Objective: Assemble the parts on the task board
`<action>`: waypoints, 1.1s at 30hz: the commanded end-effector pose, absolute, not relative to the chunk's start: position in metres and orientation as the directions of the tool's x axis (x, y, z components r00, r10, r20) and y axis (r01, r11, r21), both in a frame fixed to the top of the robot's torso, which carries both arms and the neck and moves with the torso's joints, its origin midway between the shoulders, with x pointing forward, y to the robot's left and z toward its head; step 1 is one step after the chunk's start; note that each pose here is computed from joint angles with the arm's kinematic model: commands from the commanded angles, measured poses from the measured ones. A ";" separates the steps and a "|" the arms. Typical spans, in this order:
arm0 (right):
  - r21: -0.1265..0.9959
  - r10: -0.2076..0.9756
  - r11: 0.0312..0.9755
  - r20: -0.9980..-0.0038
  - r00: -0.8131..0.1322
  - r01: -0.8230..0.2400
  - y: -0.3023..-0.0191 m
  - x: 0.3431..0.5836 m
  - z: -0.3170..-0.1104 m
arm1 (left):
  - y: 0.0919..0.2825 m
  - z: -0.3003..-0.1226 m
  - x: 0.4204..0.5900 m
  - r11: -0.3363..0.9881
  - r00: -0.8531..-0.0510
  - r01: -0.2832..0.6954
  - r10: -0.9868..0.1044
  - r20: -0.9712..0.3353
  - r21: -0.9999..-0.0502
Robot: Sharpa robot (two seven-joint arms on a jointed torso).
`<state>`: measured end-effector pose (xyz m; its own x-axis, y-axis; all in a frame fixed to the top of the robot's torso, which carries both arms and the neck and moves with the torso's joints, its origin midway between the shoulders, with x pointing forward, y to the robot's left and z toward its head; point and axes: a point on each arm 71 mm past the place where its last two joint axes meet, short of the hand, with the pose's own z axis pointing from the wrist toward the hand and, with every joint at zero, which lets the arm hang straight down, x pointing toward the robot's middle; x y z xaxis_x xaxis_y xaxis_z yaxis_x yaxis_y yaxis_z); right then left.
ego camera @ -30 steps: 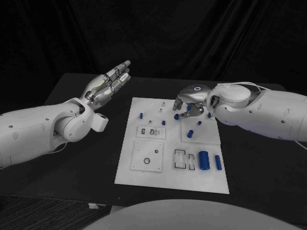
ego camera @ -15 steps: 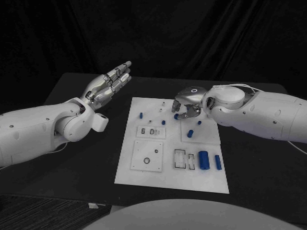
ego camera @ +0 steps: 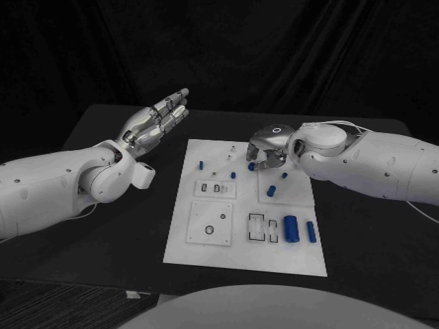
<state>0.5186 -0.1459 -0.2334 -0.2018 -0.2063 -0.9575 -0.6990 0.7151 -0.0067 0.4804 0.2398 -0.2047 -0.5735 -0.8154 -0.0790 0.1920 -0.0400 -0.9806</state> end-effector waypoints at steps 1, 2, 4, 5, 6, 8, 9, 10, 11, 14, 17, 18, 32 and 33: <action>-0.012 -0.212 0.729 -0.955 -0.209 -0.685 -0.147 0.520 -0.236 | 0.238 -0.204 0.479 -0.055 -0.588 0.193 -0.806 -0.070 -0.980; -0.012 -0.211 0.729 -0.955 -0.208 -0.685 -0.147 0.520 -0.237 | 0.238 -0.204 0.479 -0.055 -0.589 0.192 -0.805 -0.070 -0.980; -0.012 -0.208 0.728 -0.956 -0.205 -0.685 -0.147 0.520 -0.237 | 0.238 -0.204 0.479 -0.055 -0.589 0.192 -0.805 -0.070 -0.980; -0.012 -0.207 0.727 -0.957 -0.203 -0.686 -0.146 0.520 -0.238 | 0.238 -0.204 0.479 -0.055 -0.589 0.191 -0.805 -0.070 -0.980; -0.011 -0.206 0.727 -0.958 -0.202 -0.687 -0.146 0.521 -0.238 | 0.238 -0.204 0.479 -0.055 -0.589 0.191 -0.805 -0.070 -0.980; -0.011 -0.203 0.725 -0.959 -0.200 -0.688 -0.145 0.521 -0.238 | 0.238 -0.204 0.479 -0.055 -0.589 0.191 -0.805 -0.070 -0.980; -0.010 -0.203 0.724 -0.959 -0.199 -0.689 -0.145 0.521 -0.239 | 0.238 -0.204 0.479 -0.055 -0.589 0.190 -0.805 -0.069 -0.980; -0.010 -0.202 0.724 -0.959 -0.198 -0.690 -0.144 0.520 -0.239 | 0.238 -0.204 0.479 -0.055 -0.590 0.190 -0.805 -0.069 -0.980; -0.009 -0.202 0.722 -0.959 -0.198 -0.692 -0.143 0.520 -0.239 | 0.238 -0.205 0.479 -0.055 -0.590 0.189 -0.804 -0.069 -0.980; -0.007 -0.202 0.719 -0.959 -0.199 -0.695 -0.142 0.520 -0.240 | 0.237 -0.205 0.479 -0.055 -0.592 0.188 -0.803 -0.068 -0.981; -0.006 -0.203 0.718 -0.958 -0.202 -0.696 -0.141 0.519 -0.241 | 0.237 -0.205 0.479 -0.055 -0.593 0.186 -0.802 -0.067 -0.981; -0.005 -0.204 0.718 -0.958 -0.203 -0.696 -0.141 0.519 -0.241 | 0.237 -0.205 0.480 -0.055 -0.593 0.186 -0.802 -0.067 -0.981; -0.004 -0.204 0.715 -0.958 -0.203 -0.699 -0.139 0.519 -0.242 | 0.236 -0.205 0.480 -0.052 -0.595 0.180 -0.801 -0.067 -0.982; -0.004 -0.204 0.715 -0.958 -0.203 -0.699 -0.139 0.519 -0.242 | 0.236 -0.205 0.480 -0.052 -0.595 0.180 -0.801 -0.067 -0.982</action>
